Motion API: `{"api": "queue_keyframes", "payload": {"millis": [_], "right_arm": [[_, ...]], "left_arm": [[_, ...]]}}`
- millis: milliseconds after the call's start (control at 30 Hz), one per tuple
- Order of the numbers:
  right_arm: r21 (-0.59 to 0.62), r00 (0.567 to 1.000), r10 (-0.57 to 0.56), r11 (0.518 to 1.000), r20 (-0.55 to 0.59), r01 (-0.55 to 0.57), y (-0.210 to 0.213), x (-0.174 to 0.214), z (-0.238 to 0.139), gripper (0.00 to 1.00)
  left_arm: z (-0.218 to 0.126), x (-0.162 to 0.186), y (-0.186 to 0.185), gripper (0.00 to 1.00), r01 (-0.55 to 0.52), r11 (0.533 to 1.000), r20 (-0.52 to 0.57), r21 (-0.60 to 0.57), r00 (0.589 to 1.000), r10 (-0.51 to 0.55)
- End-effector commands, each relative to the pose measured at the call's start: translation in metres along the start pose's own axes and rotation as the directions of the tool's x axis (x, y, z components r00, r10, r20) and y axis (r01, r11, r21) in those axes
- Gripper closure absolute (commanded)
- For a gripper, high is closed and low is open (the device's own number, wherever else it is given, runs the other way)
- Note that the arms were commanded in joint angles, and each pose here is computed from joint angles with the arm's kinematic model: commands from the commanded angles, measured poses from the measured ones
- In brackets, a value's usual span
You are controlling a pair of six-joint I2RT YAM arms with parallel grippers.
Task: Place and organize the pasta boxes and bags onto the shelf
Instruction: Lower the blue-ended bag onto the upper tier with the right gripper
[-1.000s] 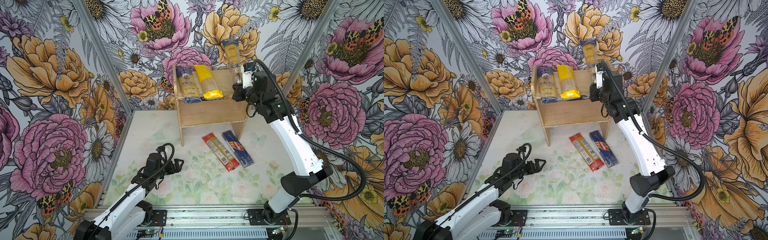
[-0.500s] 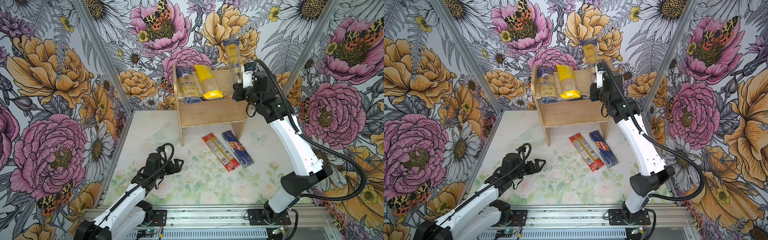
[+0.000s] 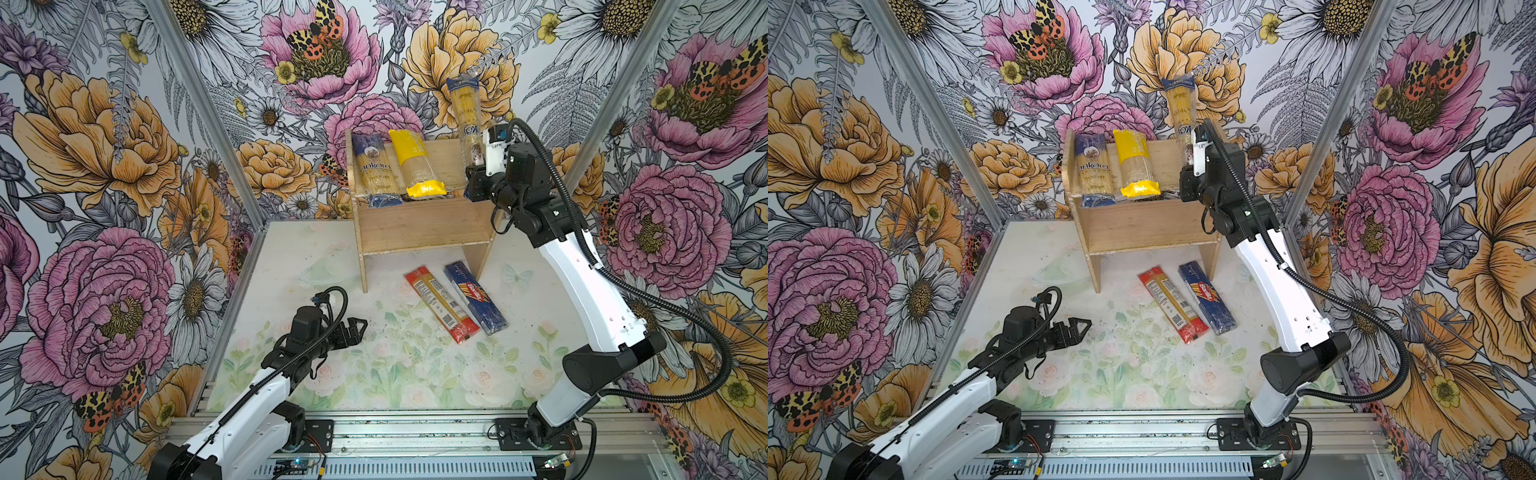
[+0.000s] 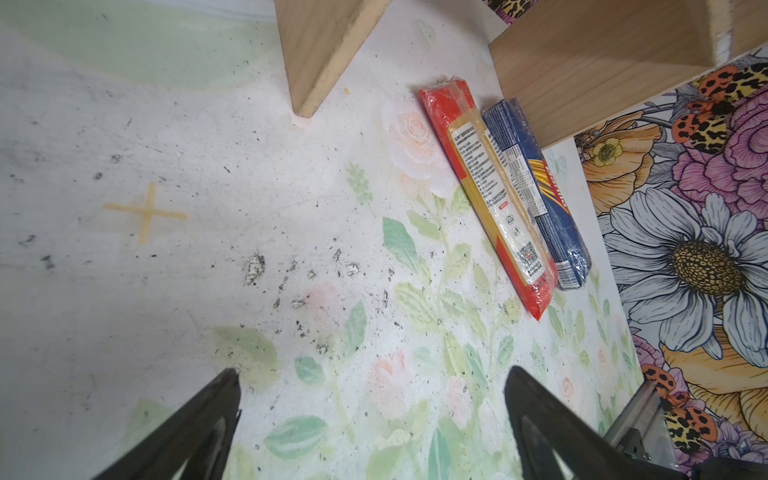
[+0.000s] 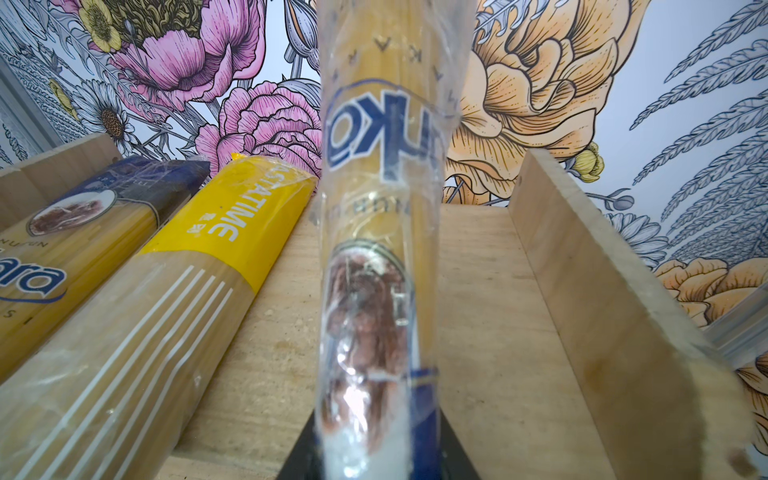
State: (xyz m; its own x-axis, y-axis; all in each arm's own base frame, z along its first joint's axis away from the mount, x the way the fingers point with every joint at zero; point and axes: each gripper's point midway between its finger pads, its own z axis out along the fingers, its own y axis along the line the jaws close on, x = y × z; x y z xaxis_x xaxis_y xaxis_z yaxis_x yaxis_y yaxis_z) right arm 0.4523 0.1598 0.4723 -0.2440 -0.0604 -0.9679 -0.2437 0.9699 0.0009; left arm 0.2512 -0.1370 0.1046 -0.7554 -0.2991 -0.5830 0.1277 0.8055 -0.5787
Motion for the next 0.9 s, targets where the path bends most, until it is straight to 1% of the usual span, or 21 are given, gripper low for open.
{"api": "queue_keyframes", "payload": {"millis": [0, 200, 867], "right_arm": [[0.036, 0.996, 0.022, 0.999, 0.091, -0.026, -0.010, -0.019, 0.004, 0.66], [0.037, 0.996, 0.022, 0.999, 0.089, -0.026, -0.012, -0.018, 0.001, 0.61], [0.029, 0.998, 0.025, 0.999, 0.064, -0.027, -0.011, -0.007, 0.003, 0.61]], "left_arm": [[-0.003, -0.002, -0.002, 0.01, -0.019, 1.000, 0.008, 0.015, 1.000, 0.019], [-0.003, -0.001, -0.001, 0.01, -0.016, 1.000, 0.007, 0.014, 1.000, 0.015], [-0.006, -0.002, -0.001, 0.01, -0.008, 1.000, 0.018, 0.022, 1.000, 0.007]]}}
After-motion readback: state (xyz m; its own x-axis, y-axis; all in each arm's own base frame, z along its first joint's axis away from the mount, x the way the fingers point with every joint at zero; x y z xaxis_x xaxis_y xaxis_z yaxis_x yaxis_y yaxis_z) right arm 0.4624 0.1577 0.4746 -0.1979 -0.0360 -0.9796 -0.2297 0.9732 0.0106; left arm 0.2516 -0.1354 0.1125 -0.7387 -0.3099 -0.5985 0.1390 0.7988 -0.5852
